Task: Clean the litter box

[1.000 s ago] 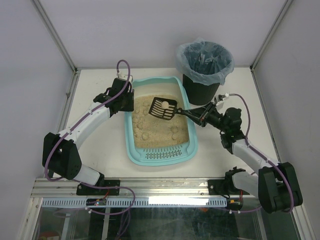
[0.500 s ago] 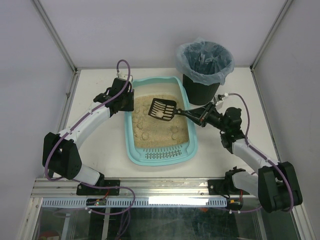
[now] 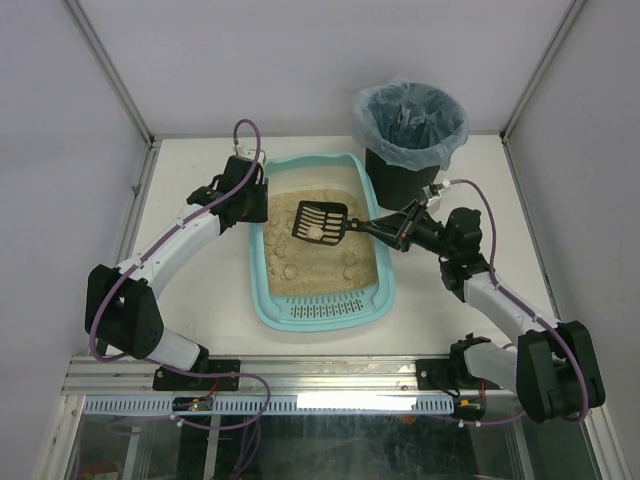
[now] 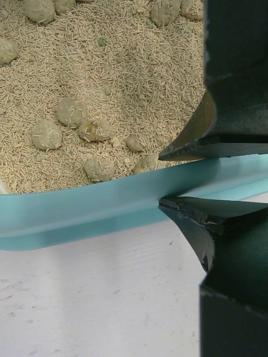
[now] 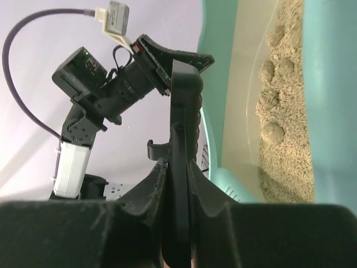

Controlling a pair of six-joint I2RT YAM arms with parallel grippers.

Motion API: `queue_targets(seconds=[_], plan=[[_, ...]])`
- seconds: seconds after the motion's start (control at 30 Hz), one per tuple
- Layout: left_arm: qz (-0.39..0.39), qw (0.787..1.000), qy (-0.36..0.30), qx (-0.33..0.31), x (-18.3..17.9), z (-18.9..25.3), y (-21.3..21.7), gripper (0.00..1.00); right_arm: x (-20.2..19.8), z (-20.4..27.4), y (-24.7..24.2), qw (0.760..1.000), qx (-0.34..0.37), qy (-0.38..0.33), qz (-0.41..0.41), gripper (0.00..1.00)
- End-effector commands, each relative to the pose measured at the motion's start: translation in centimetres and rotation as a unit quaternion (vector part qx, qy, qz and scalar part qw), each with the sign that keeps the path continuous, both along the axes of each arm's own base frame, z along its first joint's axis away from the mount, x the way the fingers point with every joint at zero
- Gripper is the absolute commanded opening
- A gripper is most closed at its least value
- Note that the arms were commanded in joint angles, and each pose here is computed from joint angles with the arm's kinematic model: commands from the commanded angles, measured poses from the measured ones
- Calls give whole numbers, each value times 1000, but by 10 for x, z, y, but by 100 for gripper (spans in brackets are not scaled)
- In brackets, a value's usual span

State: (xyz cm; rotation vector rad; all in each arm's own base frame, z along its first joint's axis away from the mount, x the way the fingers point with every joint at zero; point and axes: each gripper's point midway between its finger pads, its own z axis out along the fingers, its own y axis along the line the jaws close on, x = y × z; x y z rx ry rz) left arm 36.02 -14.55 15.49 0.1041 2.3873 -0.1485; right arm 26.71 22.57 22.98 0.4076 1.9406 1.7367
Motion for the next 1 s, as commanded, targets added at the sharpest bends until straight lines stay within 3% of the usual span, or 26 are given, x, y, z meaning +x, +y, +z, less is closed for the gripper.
queue_targets(seconds=[0.0,0.2,0.53,0.73,0.97], plan=[[-16,1000,1,-1,8,-7,-3,27,7,34,-14,999,-1,-50,-17,0],[-10,1000,-9,3,9,-2,0,28,19,79,-19,996,-9,-79,-36,0],[-11,1000,-12,1,8,1,0,28,75,169,-78,973,-54,-148,-169,0],[-11,1000,-13,1,8,2,0,28,111,193,-137,943,-94,-163,-276,0],[-12,1000,-14,-1,8,3,0,31,147,191,-180,895,-207,-183,-350,0]])
